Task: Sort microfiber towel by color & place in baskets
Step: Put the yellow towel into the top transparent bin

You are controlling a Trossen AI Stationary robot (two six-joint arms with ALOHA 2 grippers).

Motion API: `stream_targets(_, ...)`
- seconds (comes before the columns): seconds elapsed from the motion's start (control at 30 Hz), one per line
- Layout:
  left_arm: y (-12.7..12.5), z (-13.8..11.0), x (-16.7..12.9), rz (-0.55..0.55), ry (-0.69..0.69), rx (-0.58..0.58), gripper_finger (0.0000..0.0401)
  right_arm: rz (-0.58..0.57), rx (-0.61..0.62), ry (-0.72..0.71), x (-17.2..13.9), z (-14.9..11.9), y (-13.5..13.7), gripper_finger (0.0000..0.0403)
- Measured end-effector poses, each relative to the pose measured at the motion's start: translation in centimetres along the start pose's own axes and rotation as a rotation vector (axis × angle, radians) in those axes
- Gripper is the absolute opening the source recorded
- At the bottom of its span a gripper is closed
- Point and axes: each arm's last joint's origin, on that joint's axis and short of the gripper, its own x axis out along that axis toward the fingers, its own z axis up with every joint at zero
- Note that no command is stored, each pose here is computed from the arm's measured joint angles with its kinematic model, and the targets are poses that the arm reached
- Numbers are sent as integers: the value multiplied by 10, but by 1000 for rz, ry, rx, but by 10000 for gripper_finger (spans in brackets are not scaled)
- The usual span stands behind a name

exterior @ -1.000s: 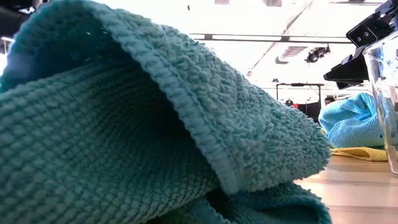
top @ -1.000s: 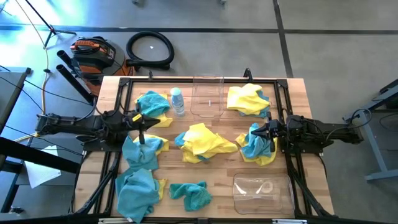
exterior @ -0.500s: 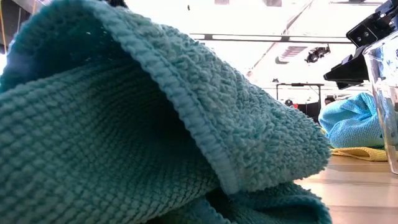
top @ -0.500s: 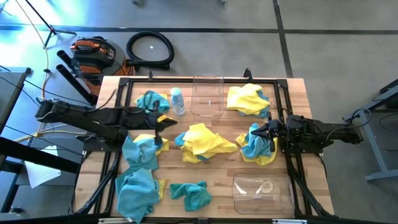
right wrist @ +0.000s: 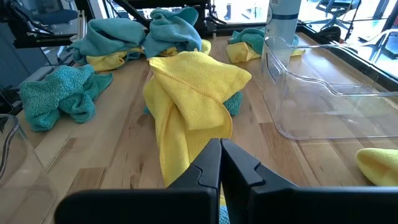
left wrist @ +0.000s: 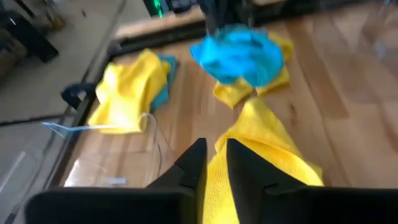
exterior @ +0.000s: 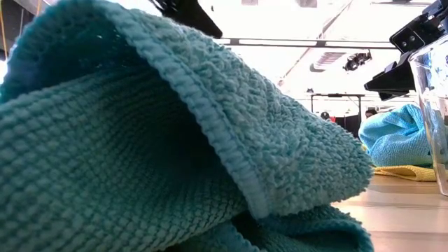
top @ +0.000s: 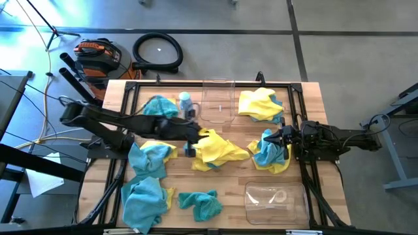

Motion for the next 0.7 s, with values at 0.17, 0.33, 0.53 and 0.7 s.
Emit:
stream_targets(0.17, -9, 10, 32, -52, 144, 46, 103, 0, 0, 0, 0, 0, 0, 0)
stream_targets(0.33, -18, 6, 64, -100, 301, 91, 114, 0, 0, 1, 0, 0, 0, 0)
stream_targets(0.53, -29, -10, 100, -119, 415, 136, 115, 0, 0, 1, 0, 0, 0, 0)
stream_targets(0.7, -36, -24, 116, -133, 473, 154, 115, 0, 0, 4, 0, 0, 0, 0)
